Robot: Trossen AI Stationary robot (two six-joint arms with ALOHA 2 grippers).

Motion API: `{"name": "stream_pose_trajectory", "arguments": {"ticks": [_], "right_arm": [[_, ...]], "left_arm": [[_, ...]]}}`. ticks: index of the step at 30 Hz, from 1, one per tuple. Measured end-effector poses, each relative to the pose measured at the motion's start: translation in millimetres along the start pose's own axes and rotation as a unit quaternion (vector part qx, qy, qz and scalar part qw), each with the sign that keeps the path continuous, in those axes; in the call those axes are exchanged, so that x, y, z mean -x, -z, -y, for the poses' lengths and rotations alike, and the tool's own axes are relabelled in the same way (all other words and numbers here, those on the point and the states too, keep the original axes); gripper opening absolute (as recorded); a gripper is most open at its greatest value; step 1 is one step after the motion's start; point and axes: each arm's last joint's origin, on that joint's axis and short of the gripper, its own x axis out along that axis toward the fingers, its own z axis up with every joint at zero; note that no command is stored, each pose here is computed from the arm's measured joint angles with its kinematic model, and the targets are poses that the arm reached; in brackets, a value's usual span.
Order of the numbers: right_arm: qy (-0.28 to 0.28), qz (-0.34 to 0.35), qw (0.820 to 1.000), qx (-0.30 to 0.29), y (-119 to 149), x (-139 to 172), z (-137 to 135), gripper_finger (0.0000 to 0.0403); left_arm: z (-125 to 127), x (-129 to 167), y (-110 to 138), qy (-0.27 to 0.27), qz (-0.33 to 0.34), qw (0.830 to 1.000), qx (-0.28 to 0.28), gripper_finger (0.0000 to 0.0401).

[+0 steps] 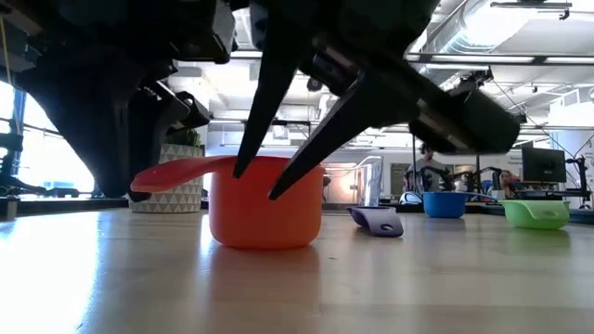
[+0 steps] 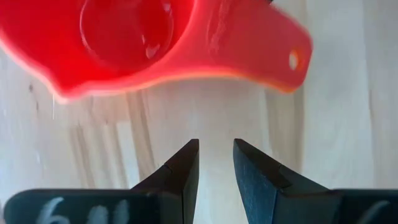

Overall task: Nest measuring cups in basket
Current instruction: Stack the top light blue measuring cup into the red measuring cup

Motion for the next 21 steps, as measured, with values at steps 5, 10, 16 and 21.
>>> {"name": "stream_pose_trajectory", "arguments": {"ticks": [5,10,16,21], "right_arm": [[-0.011,-0.014,1.000,-0.018,7.3,14.0,-2.7,0.0078],[-0.006,-0.023,0.999,-0.030,19.6,31.9,0.3,0.0078],[0.019,0.009,0.998,-0.051,19.3,57.1,6.1,0.0078],[0.058,0.050,0.996,-0.049,8.3,76.8,12.7,0.0078]], "left_arm": [[-4.6,10.6,1.7,-0.010,-0.006,1.000,0.000,0.0090],[-14.1,27.8,2.4,-0.042,0.002,0.999,-0.021,0.0090],[-30.8,58.2,-0.1,-0.050,0.034,0.998,-0.029,0.0090],[-47.6,91.3,-0.3,-0.055,0.078,0.995,-0.040,0.0090]]}}
